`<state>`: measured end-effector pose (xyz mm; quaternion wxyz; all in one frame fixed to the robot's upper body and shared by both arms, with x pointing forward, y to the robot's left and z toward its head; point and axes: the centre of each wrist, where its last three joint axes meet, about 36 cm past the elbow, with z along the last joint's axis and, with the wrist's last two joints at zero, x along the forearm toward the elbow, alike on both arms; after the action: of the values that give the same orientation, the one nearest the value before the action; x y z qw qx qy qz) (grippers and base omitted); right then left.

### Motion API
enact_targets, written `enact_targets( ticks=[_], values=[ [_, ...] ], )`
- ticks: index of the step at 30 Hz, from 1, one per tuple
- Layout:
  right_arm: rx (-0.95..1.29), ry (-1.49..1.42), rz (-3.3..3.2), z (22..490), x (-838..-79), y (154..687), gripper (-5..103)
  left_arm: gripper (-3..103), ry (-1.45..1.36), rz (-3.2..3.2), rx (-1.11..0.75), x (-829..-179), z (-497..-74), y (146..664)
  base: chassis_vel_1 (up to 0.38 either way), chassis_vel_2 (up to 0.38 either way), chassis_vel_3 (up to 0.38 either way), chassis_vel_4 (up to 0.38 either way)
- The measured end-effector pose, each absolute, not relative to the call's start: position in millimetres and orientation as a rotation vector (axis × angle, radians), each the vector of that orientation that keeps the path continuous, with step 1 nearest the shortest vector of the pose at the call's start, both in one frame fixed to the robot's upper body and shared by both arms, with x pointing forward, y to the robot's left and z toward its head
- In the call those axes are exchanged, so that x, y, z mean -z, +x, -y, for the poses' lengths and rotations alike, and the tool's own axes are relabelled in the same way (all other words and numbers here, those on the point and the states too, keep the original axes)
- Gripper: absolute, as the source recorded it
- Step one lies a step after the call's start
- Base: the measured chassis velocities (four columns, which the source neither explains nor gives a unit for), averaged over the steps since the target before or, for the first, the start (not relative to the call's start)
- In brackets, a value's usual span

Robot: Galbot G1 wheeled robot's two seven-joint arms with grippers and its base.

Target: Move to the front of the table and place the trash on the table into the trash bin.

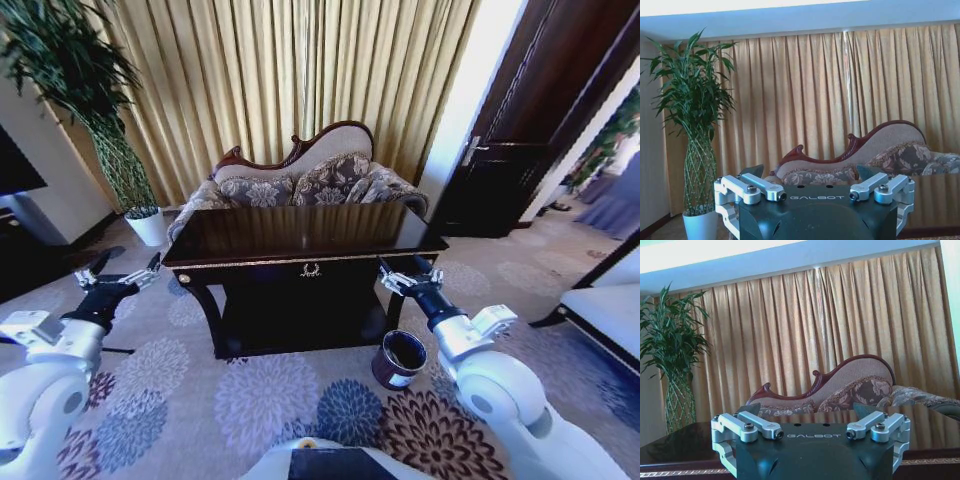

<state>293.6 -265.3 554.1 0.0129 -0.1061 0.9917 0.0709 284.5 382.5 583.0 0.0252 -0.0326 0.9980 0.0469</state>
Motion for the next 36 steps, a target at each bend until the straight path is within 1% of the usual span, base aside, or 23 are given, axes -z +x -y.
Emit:
enact_targets(
  ticks=[16, 36],
  values=[
    [-0.202, -0.324, -3.085, 267.7, -556.8, 292.6, 100, 100, -0.100, -3.089, -0.134, -581.2, -381.0, 283.1, 0.123, -0.127, -0.123, 0.134],
    [-0.197, -0.337, -3.092, 266.9, -555.8, 291.4, 100, 100, -0.098, -3.091, -0.122, -578.1, -379.9, 282.9, 0.158, -0.152, -0.164, 0.147]
  ],
)
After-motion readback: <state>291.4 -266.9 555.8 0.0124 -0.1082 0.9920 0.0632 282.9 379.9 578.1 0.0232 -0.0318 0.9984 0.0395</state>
